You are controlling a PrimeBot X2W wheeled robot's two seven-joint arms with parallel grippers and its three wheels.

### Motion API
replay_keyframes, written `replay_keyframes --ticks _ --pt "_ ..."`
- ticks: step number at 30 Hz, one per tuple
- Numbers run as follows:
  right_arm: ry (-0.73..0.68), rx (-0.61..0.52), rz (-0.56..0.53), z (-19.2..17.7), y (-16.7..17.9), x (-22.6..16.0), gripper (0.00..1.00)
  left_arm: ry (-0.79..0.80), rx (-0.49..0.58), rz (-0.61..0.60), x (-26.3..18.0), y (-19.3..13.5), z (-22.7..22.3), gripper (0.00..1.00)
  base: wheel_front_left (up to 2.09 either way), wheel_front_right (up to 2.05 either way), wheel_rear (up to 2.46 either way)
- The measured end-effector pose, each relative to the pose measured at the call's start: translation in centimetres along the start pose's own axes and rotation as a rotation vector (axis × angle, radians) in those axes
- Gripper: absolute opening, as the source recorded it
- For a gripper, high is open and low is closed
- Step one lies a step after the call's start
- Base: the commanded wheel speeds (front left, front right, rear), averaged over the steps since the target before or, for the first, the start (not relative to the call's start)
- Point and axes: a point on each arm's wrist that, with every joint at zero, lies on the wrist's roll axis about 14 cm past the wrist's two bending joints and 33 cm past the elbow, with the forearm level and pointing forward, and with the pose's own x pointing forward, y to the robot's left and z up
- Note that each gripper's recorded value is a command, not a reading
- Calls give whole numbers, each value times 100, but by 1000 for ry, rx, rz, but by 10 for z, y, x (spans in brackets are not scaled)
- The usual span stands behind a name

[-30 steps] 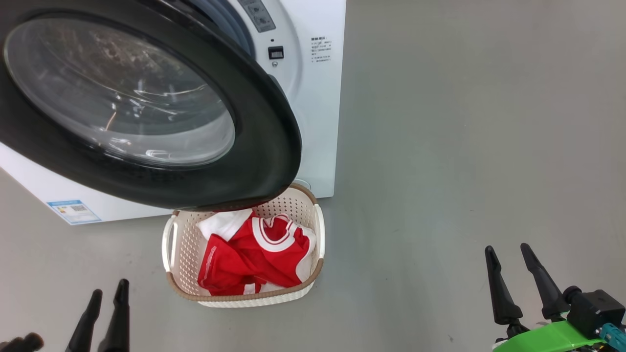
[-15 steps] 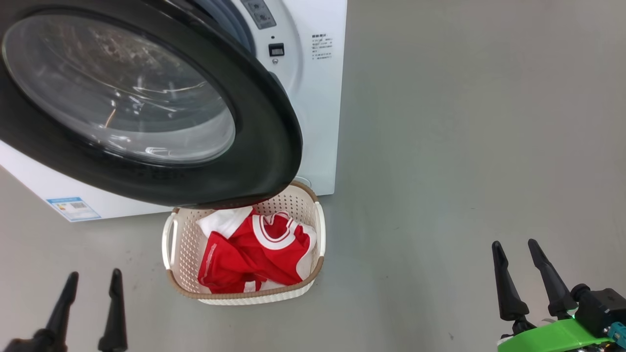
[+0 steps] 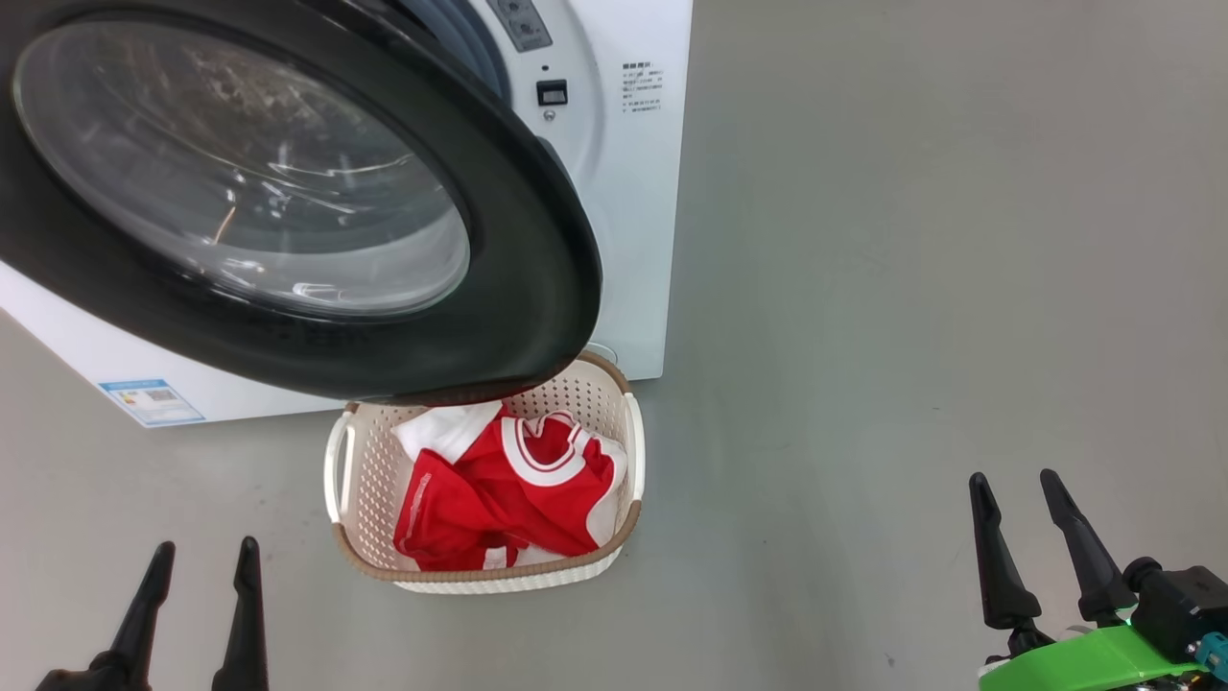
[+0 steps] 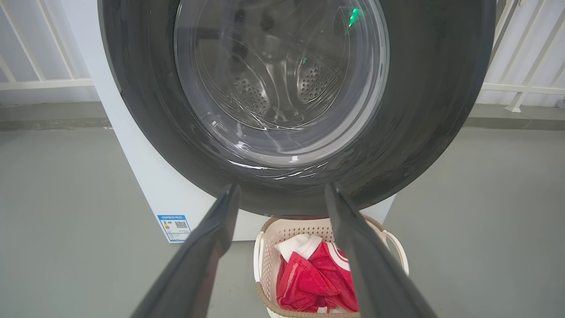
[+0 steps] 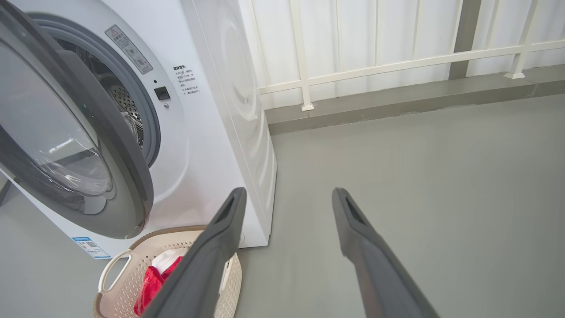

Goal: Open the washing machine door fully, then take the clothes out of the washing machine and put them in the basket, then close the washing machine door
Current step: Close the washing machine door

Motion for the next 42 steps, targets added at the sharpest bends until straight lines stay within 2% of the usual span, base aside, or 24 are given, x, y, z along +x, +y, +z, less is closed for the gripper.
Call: replay_keyframes --ticks 5,6,7,8,9,15,26,33,38,42 --pt "4 1 7 -1 2 1 100 6 -2 -7 -1 -3 -2 100 0 0 0" --pt "6 3 12 -2 4 1 74 7 -4 -8 -2 -3 -2 100 0 0 0" --pt "8 12 16 -3 6 2 36 9 -6 -9 -2 -4 -3 100 0 0 0" --pt "12 17 24 -4 9 3 11 11 -9 -9 -3 -5 -4 100 0 0 0" --pt "17 19 34 -6 12 3 0 14 -11 -9 -4 -5 -5 100 0 0 0" --pt "48 37 125 -17 44 17 0 24 -31 -7 -11 -10 -8 100 0 0 0" --pt "45 55 420 -16 148 56 0 21 -77 59 -35 -1 -9 100 0 0 0" --pt "47 42 563 -19 204 71 0 19 -93 117 -54 11 -8 100 0 0 0" --pt "47 51 634 -21 235 80 0 23 -98 159 -65 21 -9 100 0 0 0" --pt "47 62 651 -23 245 88 0 14 -97 172 -62 25 -5 100 0 0 0"
